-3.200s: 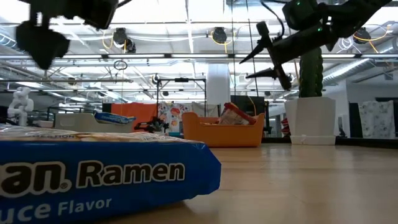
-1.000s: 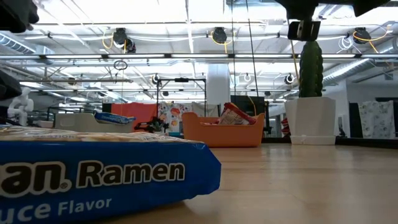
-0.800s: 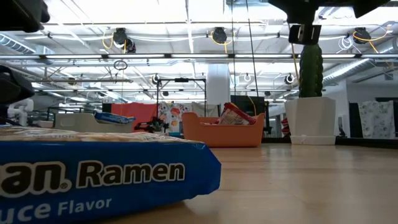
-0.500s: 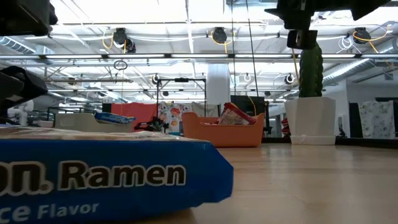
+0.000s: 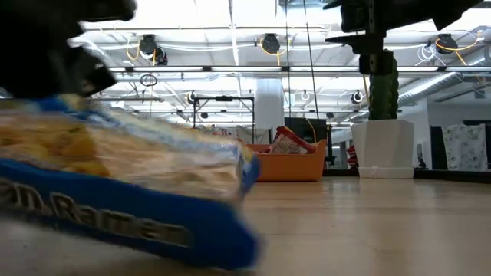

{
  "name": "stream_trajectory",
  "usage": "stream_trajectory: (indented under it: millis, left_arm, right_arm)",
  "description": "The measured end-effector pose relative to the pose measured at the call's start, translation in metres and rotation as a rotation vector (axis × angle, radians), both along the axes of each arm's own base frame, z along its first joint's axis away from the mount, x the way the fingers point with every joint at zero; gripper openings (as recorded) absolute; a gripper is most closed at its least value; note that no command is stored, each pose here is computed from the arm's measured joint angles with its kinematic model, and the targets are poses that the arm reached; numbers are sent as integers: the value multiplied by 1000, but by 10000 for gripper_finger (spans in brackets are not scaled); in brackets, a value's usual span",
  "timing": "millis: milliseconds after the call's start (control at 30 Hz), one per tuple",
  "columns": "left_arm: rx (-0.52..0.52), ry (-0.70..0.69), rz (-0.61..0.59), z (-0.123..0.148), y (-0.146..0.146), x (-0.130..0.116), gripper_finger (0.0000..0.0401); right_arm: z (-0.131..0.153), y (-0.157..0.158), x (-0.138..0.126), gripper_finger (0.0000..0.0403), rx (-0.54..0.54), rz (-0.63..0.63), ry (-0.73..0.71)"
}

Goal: Sort Maruchan noodles
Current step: Put the blue noodle pack into the gray bin

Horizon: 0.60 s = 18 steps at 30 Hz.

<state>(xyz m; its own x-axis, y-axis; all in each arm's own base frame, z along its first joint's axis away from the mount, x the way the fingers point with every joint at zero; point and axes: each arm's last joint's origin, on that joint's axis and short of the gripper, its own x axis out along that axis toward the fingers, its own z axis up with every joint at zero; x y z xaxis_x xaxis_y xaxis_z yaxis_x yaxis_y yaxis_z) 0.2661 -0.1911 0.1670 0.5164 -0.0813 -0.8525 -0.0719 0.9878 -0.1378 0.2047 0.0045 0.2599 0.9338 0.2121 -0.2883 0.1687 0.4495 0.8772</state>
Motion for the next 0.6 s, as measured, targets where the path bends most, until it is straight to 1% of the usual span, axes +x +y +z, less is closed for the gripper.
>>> stream_trajectory:
  millis: [100,200,333,400,467,600]
  left_arm:
    - [50,-5,1,18,21,0,3]
    - [73,-52,-7,39,43,2,2]
    - [124,-107,-22,61,72,4,2]
    - [162,-109,-54,69,85,2,2]
    - [200,-83,-110,73,96,-1,2]
    - [230,-30,-208,78,112,-8,1]
  right_arm:
    - [2,2,1,192,20,-48,-11]
    - [4,4,2,192,23,-74,-40]
    - [4,7,2,196,14,-126,-39]
    - [3,9,4,202,-1,-152,-43]
    - [2,12,6,211,-28,-178,-43]
    - [2,18,15,233,-69,-255,-101]
